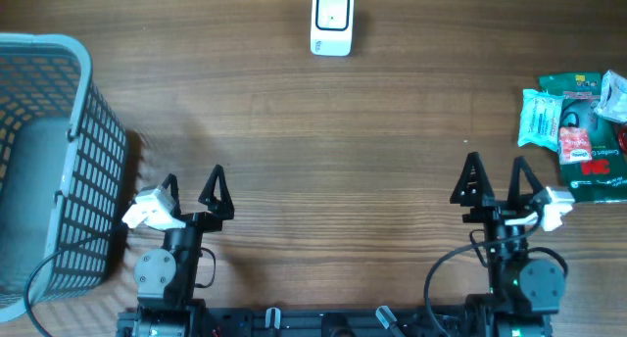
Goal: Scan the item barcode
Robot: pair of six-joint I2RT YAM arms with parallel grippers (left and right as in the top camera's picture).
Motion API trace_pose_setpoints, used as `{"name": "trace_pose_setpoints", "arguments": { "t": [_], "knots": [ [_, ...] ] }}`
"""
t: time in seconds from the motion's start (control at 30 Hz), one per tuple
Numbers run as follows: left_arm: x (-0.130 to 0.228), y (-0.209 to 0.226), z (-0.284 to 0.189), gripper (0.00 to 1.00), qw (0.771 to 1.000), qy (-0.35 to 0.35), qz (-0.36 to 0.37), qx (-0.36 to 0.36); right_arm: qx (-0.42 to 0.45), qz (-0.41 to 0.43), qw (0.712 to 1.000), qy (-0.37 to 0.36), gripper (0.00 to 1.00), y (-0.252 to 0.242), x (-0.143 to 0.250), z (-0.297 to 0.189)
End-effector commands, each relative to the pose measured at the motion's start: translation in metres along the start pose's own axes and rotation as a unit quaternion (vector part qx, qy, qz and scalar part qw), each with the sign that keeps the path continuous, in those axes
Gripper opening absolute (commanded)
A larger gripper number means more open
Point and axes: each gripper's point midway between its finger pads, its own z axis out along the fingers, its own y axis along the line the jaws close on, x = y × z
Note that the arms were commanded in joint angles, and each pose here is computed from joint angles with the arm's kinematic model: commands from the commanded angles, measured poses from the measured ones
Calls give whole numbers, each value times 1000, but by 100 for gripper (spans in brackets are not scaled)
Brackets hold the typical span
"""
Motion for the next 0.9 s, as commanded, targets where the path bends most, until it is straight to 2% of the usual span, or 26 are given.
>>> {"name": "trace_pose_setpoints", "arguments": {
  "t": [0.0,0.1,0.27,0.3,0.87],
  "knots": [
    [2,0,0,100,1000,2,8,3,17,-6,1000,-3,100,-10,9,0],
    [2,0,0,100,1000,2,8,3,28,-22,999,17,100,-20,27,1],
    [2,0,0,100,1000,2,8,3,10,-109,993,41,100,-16,37,1],
    [2,0,0,100,1000,2,8,3,16,-109,992,56,100,-20,44,0],
    [2,1,0,100,1000,2,9,2,13,-108,992,57,100,-19,44,0]
  ]
}}
